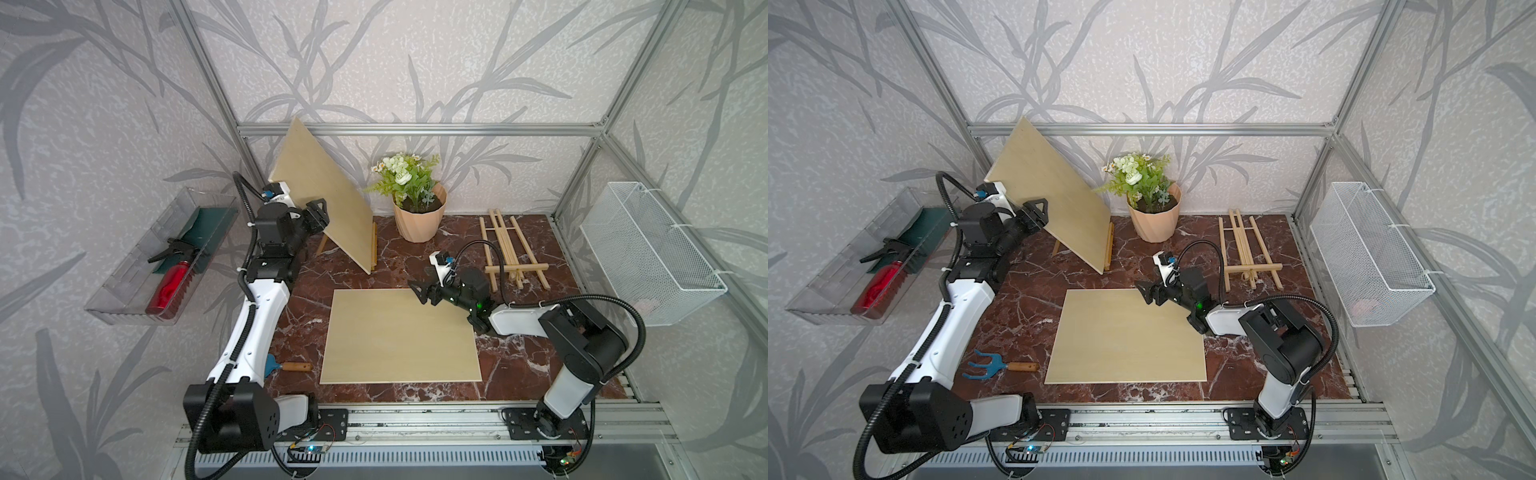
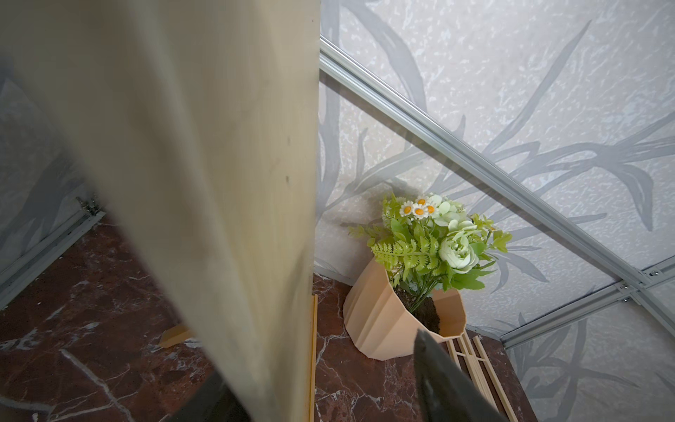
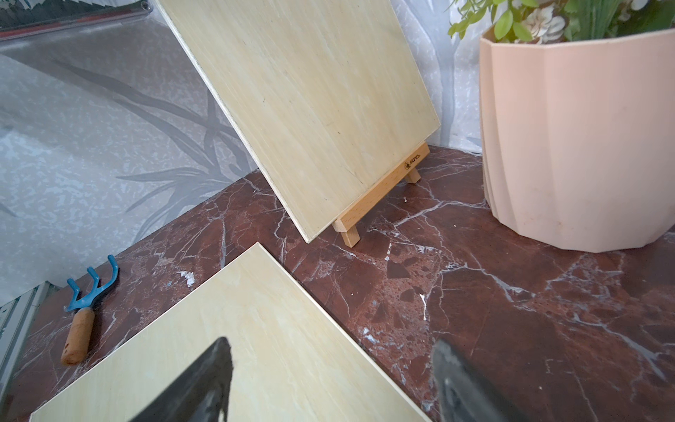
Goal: Disassemble the easel
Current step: Pick up the drawing board from the easel.
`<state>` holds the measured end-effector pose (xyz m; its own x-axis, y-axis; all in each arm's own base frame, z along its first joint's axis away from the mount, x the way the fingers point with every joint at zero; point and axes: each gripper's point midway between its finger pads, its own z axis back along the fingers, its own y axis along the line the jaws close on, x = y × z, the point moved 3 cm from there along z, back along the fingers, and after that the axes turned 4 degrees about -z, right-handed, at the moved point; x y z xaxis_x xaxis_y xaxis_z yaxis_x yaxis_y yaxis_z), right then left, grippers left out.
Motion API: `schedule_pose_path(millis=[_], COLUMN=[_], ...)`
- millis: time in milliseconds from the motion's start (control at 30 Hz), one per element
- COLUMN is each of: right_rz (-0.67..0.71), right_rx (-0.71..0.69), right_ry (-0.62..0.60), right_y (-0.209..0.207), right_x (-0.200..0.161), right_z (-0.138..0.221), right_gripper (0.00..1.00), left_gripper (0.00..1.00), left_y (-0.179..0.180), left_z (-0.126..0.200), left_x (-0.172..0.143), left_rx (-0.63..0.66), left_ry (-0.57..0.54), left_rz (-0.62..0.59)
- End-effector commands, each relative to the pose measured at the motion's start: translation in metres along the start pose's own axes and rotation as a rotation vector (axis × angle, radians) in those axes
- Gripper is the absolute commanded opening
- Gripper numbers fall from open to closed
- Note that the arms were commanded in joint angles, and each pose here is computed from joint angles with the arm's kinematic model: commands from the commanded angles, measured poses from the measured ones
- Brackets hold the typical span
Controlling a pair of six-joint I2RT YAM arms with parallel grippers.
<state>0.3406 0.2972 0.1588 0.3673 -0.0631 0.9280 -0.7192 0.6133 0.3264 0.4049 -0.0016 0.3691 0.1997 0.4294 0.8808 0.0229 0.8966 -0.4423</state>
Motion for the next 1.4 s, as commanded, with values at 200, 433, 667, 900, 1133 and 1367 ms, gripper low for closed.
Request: schedule_pose_path(millis=[200, 433, 667, 900, 1133, 1367], right_rz=[0.002, 0.000, 0.002, -0.001, 0.001, -0.001], right_rx=[0.025, 0.028, 0.024, 0.024, 0.020, 0.021], right_ry=[-0.005, 0.000, 0.004, 0.005, 0.005, 0.003], right_y=[0.002, 0.002, 0.001, 0.001, 0.000, -0.001], right_x=[0.004, 0.003, 0.002, 0.002, 0.003, 0.003], right_z=[-0.007, -0.008, -0.008, -0.008, -0.007, -0.007], right_gripper=[0.85, 0.85, 0.85, 0.85, 0.85, 0.85], left_gripper=[0.59, 0.45, 0.34, 0.27, 0.17, 0.05], left_y=[0.001, 0.003, 0.005, 0.007, 0.003, -0.001], left_z=[-0.004, -0.008, -0.011, -0.014, -0.013, -0.007], left_x=[0.009, 0.007, 0.008, 0.007, 0.010, 0.013], left_rx=[-0.125, -0.141, -0.165, -0.181, -0.204, -0.210], left_ry=[-0.089, -0.081, -0.094, -0.089, -0.088, -0.099], left_rz=[-0.024, -0.027, -0.007, -0.009, -0.025, -0.038])
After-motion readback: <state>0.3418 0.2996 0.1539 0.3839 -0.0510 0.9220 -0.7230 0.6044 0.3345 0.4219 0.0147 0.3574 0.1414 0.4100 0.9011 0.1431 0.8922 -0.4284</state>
